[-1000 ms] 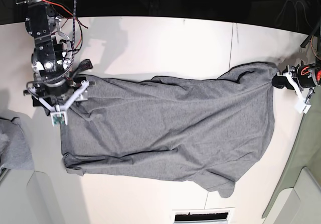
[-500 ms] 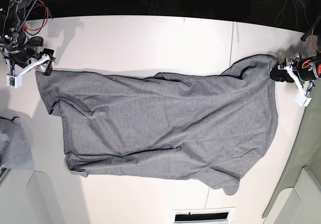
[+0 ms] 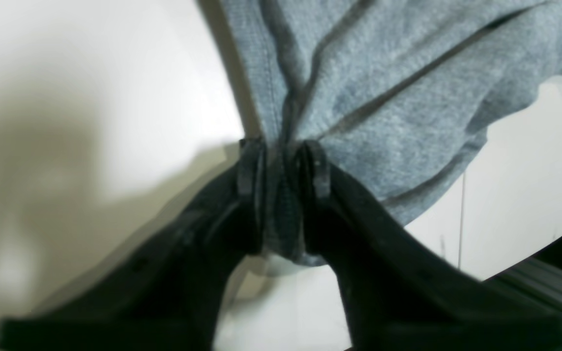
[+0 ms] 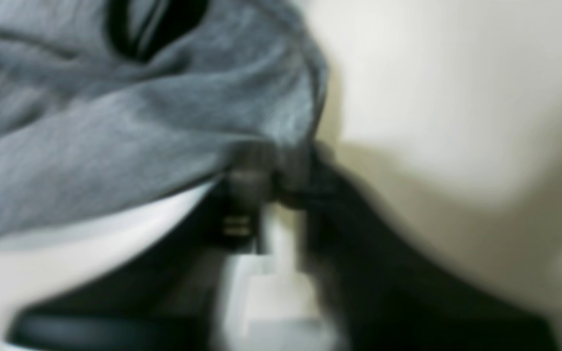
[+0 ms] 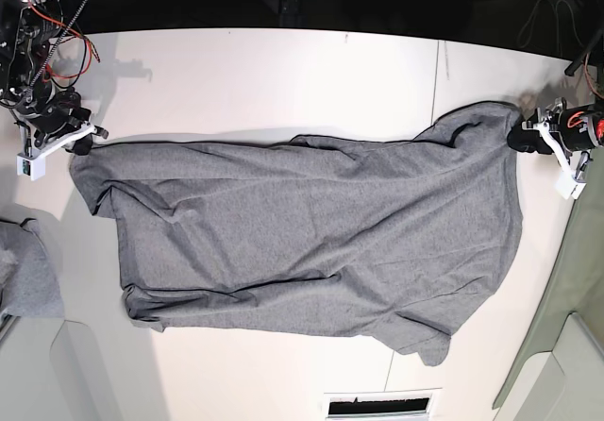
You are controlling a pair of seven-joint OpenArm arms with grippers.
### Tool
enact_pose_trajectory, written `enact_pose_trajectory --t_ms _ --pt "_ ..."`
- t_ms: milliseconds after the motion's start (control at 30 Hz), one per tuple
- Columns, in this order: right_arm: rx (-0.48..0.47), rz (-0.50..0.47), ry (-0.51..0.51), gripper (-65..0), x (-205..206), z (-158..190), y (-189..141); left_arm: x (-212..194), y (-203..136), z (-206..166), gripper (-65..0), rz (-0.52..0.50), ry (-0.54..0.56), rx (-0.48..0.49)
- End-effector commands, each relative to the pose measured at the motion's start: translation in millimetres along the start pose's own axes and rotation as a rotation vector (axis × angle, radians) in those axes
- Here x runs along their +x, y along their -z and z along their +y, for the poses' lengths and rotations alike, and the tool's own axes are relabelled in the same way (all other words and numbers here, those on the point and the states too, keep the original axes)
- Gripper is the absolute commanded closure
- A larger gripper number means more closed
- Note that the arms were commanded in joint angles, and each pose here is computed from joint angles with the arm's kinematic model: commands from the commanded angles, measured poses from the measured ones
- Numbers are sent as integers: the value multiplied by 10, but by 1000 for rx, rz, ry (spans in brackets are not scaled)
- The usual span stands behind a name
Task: Layout the t-shirt on the table in an organized manner, then fold the t-shirt properly
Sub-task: 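Lift the shirt with both grippers and shake it out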
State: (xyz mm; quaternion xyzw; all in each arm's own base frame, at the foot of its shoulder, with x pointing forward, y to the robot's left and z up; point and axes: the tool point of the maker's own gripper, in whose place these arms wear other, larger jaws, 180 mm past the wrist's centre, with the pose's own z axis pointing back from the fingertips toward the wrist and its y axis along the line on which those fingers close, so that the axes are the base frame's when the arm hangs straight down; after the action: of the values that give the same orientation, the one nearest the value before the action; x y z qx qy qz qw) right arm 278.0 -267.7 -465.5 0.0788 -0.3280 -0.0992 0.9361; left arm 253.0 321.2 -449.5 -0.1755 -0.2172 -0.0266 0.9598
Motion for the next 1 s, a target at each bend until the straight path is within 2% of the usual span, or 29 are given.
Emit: enact_pose_trajectory --t_ms 0,33,133,233,400,600,700,833,967 --pt "19 -20 -38 0 131 27 -41 195 -136 76 -40 -42 26 15" --pt "35 -15 -57 0 151 61 -64 210 -165 100 0 -42 31 22" --pt "61 -45 -74 0 339 118 -205 342 -311 152 0 -63 60 37" --pt "108 -144 -59 0 624 180 -469 507 -480 103 0 -77 103 26" --pt "178 -261 -94 0 960 288 -907 840 -735 -314 0 -77 264 -42" --pt "184 -362 -118 0 1106 244 -1267 1108 -988 -852 0 -102 477 -100" --pt "148 -387 -132 0 1108 167 -1430 1269 -1155 -1066 0 -149 574 -97" --pt "131 -421 -120 0 1136 92 -1556 1533 -1397 -1375 0 -280 682 -97" --pt "139 -473 -131 0 1261 143 -1551 1692 -1311 -1274 0 -385 703 -15"
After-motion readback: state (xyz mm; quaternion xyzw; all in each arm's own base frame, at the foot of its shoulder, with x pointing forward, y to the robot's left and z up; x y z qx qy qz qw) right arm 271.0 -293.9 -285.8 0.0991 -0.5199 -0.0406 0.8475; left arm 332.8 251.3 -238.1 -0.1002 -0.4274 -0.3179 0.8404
